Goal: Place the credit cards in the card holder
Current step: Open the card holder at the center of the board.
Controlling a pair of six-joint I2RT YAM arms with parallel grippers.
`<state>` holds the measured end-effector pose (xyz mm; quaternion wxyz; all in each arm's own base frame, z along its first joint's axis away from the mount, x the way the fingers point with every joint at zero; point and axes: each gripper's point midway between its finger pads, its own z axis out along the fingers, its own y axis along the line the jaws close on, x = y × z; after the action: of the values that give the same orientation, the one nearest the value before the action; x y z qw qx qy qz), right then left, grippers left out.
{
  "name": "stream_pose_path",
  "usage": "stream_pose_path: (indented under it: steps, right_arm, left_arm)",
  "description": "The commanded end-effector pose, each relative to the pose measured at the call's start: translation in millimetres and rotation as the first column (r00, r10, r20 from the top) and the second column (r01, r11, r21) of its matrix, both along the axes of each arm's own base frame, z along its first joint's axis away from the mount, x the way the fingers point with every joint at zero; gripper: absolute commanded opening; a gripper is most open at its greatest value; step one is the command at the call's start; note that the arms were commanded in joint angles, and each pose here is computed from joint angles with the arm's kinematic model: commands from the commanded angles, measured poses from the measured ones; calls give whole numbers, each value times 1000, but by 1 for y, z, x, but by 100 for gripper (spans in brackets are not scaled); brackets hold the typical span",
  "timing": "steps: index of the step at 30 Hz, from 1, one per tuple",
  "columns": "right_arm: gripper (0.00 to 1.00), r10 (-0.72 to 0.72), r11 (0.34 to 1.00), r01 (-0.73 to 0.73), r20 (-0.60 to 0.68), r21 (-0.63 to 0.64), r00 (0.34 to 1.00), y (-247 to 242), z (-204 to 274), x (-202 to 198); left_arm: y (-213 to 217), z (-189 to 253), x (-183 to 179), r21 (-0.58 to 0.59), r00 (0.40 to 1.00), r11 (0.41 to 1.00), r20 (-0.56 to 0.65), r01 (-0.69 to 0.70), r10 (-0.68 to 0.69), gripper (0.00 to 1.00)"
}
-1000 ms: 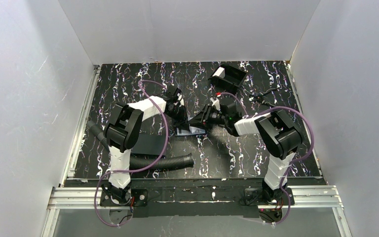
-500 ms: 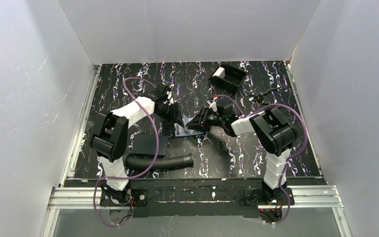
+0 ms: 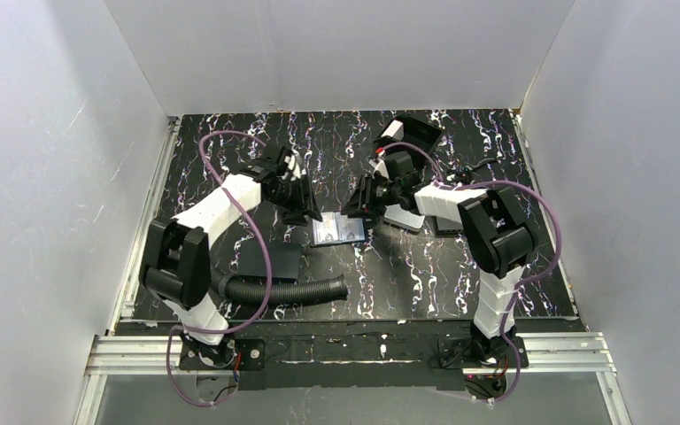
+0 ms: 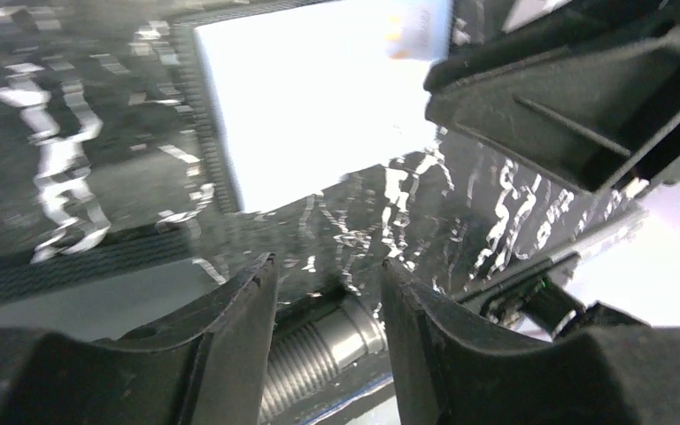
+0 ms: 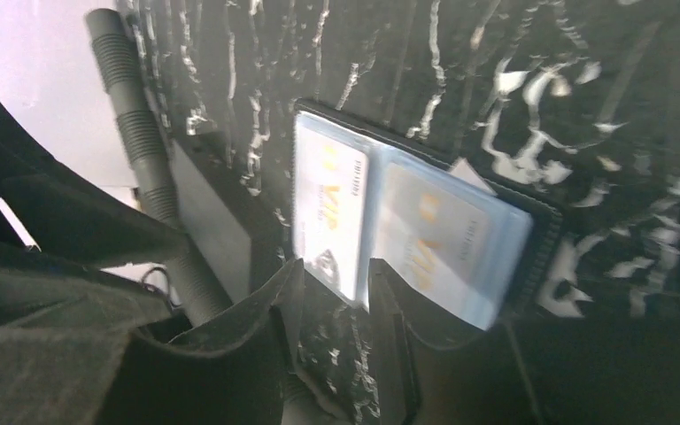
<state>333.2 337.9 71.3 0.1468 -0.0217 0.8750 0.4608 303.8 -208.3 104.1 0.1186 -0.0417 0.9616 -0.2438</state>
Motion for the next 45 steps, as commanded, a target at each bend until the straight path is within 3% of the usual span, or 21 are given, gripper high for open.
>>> stream_pose_path:
  steps: [1, 7, 15, 22, 29, 33, 45]
  right_arm:
    - [41, 56, 989, -55, 1, -138, 998, -41, -10, -12]
    - [29, 56, 994, -58, -24, -95, 998, -47, -14, -16]
    - [25, 61, 995, -62, -22, -74, 998, -45, -14, -18]
    - [29, 59, 994, -61, -26, -86, 998, -46, -20, -18]
    - [30, 60, 994, -63, -41, -84, 997, -46, -23, -19]
    - [32, 58, 996, -59, -20, -73, 998, -44, -21, -15]
    - [33, 63, 997, -65, -38, -43, 997, -38, -24, -18]
  left_arm:
    - [-65, 5, 0, -170, 995, 981, -15, 96, -100, 39]
    - [-91, -23, 12, -147, 992, 983, -45, 108, -116, 22]
    - [-78, -59, 14, -35, 991, 994, -81, 104, -107, 14]
    - [-69, -60, 14, 10, 993, 995, -61, 101, -100, 12]
    - [-60, -60, 18, 66, 994, 993, -44, 101, -98, 17]
    - [-67, -67, 16, 27, 993, 994, -69, 102, -100, 19]
    - [-84, -74, 10, -69, 988, 993, -120, 94, -102, 12]
